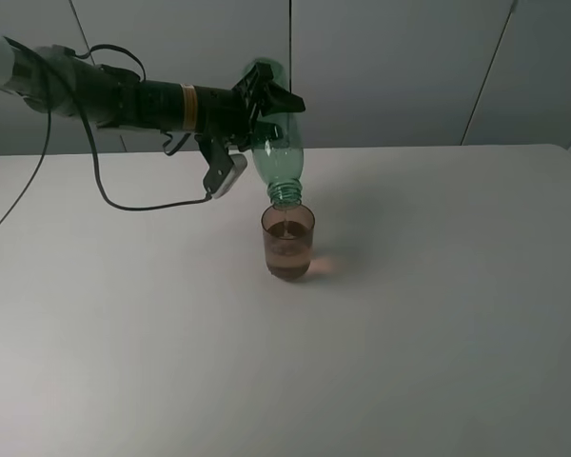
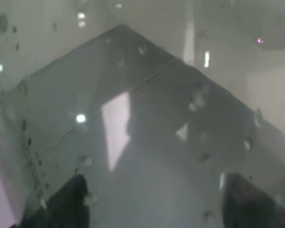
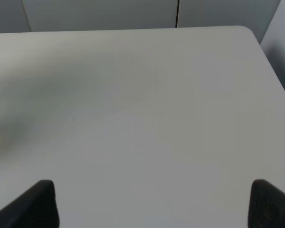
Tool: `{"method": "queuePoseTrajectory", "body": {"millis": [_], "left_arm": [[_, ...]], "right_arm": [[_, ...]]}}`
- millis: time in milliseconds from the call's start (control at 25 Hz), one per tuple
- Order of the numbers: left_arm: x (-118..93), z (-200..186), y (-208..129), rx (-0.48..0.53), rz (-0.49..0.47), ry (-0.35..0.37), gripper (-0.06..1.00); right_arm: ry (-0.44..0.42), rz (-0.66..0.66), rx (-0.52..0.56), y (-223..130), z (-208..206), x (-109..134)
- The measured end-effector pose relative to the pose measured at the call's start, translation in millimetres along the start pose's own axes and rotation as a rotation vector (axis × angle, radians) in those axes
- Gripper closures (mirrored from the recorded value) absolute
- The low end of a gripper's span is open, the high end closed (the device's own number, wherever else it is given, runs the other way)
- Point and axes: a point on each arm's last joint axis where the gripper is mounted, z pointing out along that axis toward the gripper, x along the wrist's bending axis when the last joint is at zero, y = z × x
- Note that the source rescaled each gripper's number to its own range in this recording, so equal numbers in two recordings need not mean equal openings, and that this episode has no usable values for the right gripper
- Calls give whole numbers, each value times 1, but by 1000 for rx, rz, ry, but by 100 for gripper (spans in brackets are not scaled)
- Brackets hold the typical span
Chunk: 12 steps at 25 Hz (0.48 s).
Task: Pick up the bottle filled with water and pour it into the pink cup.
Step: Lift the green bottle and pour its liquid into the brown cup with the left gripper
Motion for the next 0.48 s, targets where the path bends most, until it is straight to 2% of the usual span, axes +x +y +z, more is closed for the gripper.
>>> {"method": "queuePoseTrajectory", "body": {"millis": [480], "left_arm": [[13,-6,-2,7,37,5,94]], "right_arm": [[0,0,0,0,0,0]]}}
